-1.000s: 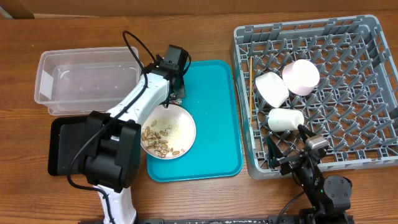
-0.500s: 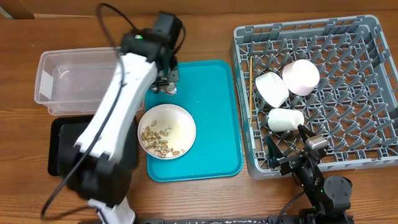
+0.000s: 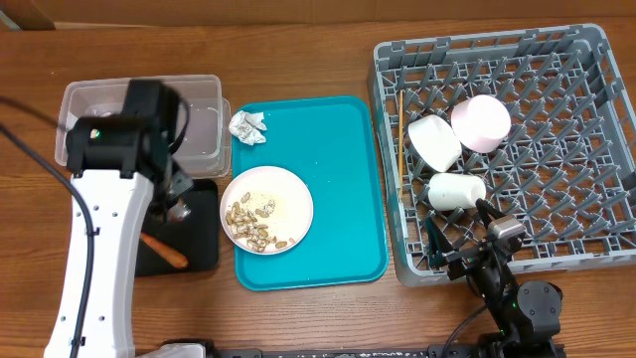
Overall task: Sort waste into correct bins and load items into the dishwasher
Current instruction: 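Carry the red wrapper with the left gripper into the clear bin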
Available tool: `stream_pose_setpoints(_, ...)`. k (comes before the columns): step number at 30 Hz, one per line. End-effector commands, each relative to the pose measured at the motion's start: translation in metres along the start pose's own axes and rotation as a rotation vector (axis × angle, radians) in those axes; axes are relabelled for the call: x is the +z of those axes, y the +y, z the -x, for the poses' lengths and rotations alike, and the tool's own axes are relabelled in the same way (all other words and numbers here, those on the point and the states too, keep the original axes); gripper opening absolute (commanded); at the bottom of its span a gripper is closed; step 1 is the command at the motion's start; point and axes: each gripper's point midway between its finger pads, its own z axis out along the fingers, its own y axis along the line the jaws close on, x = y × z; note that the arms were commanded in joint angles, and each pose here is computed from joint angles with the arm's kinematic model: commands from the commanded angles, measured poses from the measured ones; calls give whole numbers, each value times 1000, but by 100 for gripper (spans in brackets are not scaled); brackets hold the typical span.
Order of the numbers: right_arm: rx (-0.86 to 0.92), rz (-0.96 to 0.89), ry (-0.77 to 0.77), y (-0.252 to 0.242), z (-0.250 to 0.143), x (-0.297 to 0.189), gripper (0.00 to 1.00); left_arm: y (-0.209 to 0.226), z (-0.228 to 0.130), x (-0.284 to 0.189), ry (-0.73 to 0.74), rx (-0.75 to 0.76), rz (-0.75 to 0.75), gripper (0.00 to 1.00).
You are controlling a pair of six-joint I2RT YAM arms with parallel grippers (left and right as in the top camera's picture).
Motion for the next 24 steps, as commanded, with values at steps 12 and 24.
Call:
stream_pose_setpoints(12,-6,-2,-11,-1,1,-1,100,20,-39,78,173,-139,24,4)
stream_pose_setpoints(24,-6,-2,-11,-1,1,-1,100,-49,68,0,-185,-92,-406,4)
